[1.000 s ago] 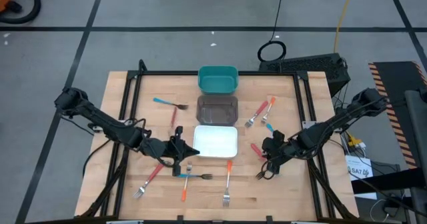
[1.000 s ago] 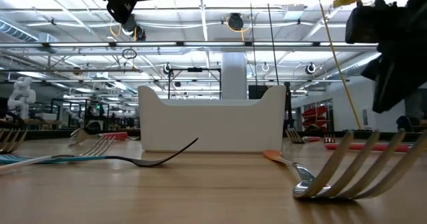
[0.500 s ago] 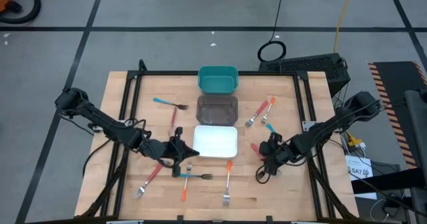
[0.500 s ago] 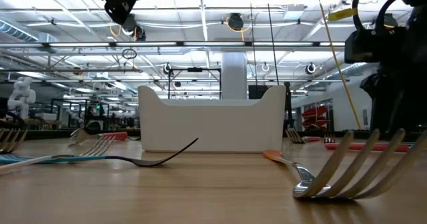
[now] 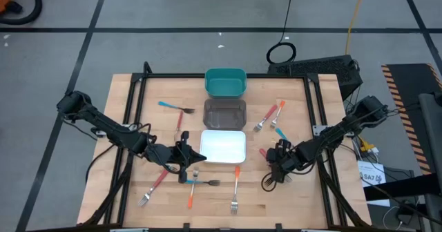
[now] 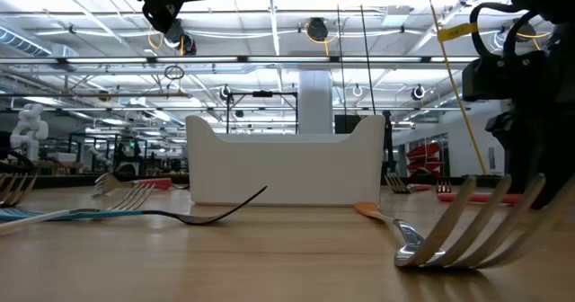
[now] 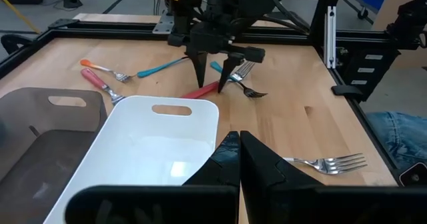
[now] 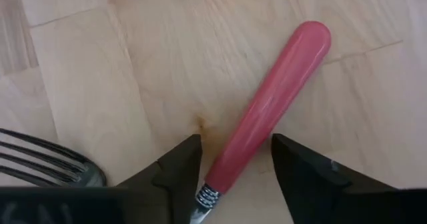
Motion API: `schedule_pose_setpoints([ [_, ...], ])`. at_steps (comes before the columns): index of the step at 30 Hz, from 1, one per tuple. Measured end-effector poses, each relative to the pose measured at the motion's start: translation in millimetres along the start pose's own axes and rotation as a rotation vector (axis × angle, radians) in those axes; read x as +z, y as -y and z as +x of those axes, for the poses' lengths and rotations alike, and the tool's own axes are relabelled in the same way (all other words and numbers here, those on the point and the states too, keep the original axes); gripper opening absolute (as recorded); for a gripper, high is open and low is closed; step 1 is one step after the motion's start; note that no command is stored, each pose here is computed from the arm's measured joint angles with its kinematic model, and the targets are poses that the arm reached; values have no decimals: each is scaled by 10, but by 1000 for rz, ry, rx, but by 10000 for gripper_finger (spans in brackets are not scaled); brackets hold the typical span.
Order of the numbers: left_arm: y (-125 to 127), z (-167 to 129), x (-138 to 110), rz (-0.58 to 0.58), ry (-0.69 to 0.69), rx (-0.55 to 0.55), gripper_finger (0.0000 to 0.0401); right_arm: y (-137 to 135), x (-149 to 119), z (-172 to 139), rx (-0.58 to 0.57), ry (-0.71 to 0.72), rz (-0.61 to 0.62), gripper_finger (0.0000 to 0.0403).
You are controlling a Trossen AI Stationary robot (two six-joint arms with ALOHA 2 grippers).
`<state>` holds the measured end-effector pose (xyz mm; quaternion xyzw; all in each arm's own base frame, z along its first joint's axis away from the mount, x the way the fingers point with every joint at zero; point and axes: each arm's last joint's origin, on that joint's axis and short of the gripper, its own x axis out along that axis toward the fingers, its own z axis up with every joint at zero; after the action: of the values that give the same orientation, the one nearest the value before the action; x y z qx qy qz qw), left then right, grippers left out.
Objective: Sort silverware by color (type)
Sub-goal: Put the bottom right pink fork into the black bin
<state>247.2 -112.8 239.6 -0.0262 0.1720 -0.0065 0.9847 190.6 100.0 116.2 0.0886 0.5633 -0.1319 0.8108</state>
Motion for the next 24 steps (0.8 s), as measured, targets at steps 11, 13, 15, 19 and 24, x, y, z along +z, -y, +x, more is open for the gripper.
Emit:
schedule_pose_setpoints([
  [11, 3, 15, -16, -20, -7, 3, 1, 4, -7, 11, -5, -3, 97, 44],
  [13, 7, 35, -37, -15, -17, 5, 1, 3, -8, 13, -4, -2, 101, 42],
  [15, 12, 55, -56, -13, -24, 7, 1, -1, -3, 13, -1, 3, 104, 42],
  [19, 13, 114, -106, -7, -44, 17, 1, -19, 27, 0, 7, 40, 110, 49],
  [24, 16, 136, -75, -23, -7, 13, 1, -77, 115, -51, -3, 88, 52, 53],
])
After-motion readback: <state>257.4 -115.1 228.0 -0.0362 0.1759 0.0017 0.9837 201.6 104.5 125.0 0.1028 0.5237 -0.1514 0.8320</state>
